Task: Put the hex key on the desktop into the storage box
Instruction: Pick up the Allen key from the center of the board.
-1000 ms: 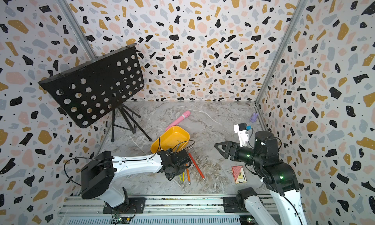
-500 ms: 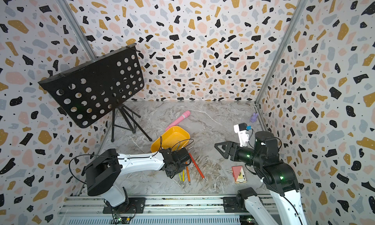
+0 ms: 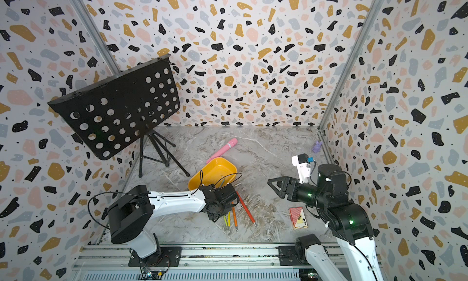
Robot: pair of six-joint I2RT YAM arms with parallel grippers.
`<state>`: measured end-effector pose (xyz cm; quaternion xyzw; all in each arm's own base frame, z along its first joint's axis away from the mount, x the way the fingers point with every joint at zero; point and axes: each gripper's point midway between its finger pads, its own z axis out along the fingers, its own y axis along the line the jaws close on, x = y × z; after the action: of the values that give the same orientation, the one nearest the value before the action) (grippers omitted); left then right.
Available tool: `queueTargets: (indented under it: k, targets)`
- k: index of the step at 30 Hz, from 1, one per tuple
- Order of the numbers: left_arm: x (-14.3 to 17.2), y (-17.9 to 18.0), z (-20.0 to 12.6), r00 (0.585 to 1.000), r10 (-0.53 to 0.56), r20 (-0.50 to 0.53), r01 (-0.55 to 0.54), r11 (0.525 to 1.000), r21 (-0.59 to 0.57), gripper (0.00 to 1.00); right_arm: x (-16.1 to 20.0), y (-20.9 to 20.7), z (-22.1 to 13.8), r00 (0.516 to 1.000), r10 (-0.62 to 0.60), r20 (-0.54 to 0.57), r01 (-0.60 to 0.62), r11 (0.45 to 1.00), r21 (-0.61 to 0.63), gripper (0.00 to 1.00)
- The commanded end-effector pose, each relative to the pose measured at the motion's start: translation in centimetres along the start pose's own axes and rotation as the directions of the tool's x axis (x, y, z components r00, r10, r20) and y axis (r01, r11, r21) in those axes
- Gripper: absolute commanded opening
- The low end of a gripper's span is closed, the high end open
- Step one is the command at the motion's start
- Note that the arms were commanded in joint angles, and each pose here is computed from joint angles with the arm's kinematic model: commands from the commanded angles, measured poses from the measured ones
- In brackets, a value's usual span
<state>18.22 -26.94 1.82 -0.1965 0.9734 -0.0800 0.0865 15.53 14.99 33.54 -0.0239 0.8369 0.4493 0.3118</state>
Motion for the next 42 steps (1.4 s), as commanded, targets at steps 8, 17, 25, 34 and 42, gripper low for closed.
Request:
queueTargets:
  k: [8, 17, 25, 34, 42]
  targets:
    - [0.7, 1.6, 0.6, 1.0, 0.02, -0.022, -0.021, 0.998, -0.061, 0.1, 0.0, 0.4, -0.1, 1.0, -0.006, 0.003, 0.006, 1.0, -0.015, 0.67]
    - [1.6, 1.6, 0.7, 0.995, 0.067, -0.072, -0.072, 0.994, -0.079, 0.22, -0.1, 0.3, 0.0, 1.0, -0.003, 0.003, 0.003, 1.0, -0.013, 0.67]
    - [1.7, 1.5, 1.4, 0.993, 0.072, -0.089, -0.081, 0.992, -0.1, 0.18, -0.1, 0.3, 0.0, 1.0, -0.004, 0.003, 0.004, 1.0, -0.008, 0.67]
    - [1.5, 1.1, 0.8, 0.994, 0.076, -0.081, -0.082, 0.993, -0.08, 0.02, -0.1, 0.1, 0.0, 1.0, -0.003, 0.005, 0.003, 1.0, -0.005, 0.67]
    - [0.6, -0.7, -2.6, 0.994, 0.104, -0.022, -0.105, 0.994, -0.019, 0.0, -0.1, 0.1, 0.0, 1.0, -0.003, 0.005, 0.003, 1.0, -0.005, 0.67]
